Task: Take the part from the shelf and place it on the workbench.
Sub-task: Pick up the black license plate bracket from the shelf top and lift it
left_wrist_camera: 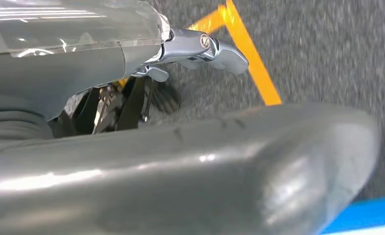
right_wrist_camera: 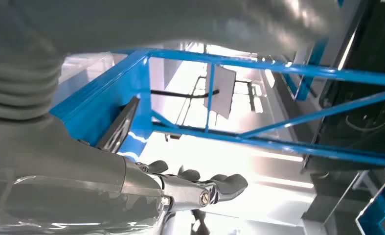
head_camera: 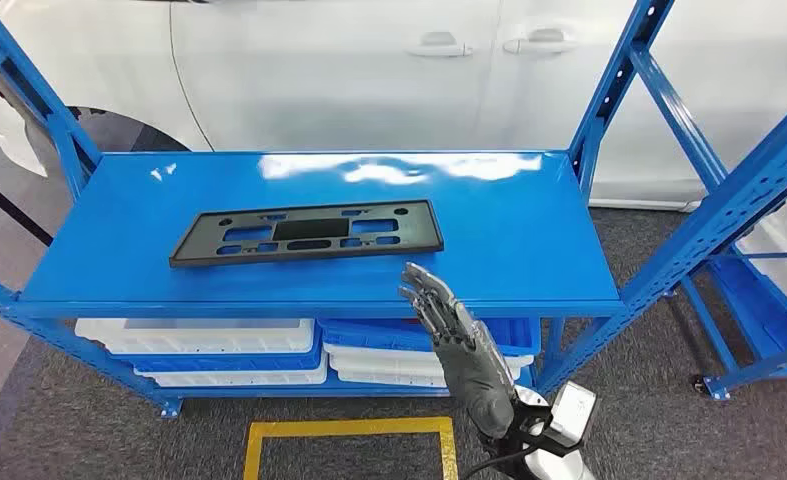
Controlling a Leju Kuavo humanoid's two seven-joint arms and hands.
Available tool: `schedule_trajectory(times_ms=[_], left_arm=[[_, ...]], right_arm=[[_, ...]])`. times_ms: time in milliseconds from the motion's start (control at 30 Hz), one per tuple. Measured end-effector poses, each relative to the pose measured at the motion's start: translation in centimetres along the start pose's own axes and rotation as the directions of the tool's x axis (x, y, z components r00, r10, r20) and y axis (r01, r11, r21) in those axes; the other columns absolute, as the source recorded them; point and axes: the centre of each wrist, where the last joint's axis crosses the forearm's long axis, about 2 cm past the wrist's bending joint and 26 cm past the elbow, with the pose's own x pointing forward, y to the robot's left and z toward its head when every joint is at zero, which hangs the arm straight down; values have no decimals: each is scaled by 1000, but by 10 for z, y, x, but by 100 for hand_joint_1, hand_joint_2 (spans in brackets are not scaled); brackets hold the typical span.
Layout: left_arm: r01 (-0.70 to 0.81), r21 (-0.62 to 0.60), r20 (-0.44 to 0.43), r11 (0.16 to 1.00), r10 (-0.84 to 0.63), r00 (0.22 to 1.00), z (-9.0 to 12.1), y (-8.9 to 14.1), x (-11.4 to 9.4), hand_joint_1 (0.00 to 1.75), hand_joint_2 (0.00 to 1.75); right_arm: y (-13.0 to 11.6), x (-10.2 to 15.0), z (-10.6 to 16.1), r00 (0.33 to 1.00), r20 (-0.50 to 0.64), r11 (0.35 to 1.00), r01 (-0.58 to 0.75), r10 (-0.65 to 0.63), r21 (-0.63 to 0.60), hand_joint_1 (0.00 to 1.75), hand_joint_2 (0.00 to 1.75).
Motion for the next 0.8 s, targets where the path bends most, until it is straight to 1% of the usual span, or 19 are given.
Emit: schedule_trajectory(times_ms=[333,567,800], left_arm=[[1,-6,-1,1000,-1,1000,0,-2,0,0,0],[-3,-17,-5,1000,3,1000,-1,-5,2,0,0],[-1,-14,-5,1000,1,1000,-1,-3,2,0,0]], right_arm=[[-4,-3,-2,1000,-8,1000,-12,12,7,0,175],[-8,-5,-16,998,-32,997,-60,62,43,0,175],[2,-20,-19,990,-83,990,-103,111,96,0,175]])
